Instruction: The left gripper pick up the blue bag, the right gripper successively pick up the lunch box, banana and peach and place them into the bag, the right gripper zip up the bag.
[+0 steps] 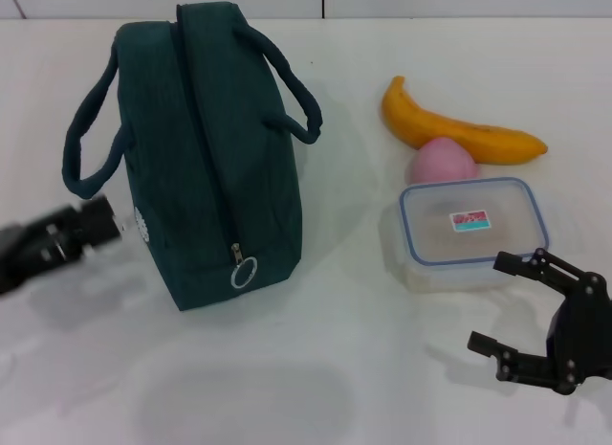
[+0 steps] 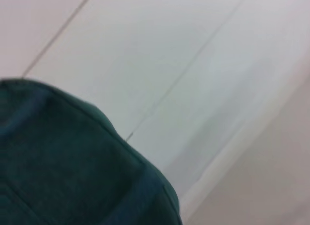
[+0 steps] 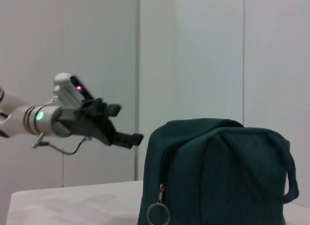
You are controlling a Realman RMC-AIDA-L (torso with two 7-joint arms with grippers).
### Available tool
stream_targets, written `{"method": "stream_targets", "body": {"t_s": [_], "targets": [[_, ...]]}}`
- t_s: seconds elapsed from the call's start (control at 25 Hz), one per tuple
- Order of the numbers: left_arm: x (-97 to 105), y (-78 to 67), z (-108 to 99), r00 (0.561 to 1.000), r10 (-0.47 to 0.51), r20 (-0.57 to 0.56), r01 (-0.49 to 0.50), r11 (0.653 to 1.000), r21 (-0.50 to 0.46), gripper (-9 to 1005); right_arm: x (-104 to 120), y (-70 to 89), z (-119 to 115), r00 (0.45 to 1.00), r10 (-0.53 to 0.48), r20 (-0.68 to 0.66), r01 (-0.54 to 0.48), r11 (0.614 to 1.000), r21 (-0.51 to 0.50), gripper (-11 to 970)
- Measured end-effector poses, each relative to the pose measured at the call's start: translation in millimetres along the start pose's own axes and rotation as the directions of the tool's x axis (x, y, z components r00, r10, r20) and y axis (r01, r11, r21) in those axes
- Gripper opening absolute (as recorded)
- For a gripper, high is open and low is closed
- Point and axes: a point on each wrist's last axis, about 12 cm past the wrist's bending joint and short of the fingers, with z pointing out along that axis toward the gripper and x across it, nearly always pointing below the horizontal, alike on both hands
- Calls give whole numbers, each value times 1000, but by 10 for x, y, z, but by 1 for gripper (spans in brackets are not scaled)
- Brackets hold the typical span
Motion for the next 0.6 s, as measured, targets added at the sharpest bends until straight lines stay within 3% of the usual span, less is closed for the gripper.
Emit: {"method": "stream_targets", "body": {"t_s": [0.36,0.6], "targets": [[-946,158,24,987,-147,-71,137,981,-136,869,16,32,45,1000,8,1,-8,1000,-6,880],[-1520,184,269,955,-224,-194,153,933,-325,869,19,32,54,1000,9,-1,-9,1000,-8,880]]}}
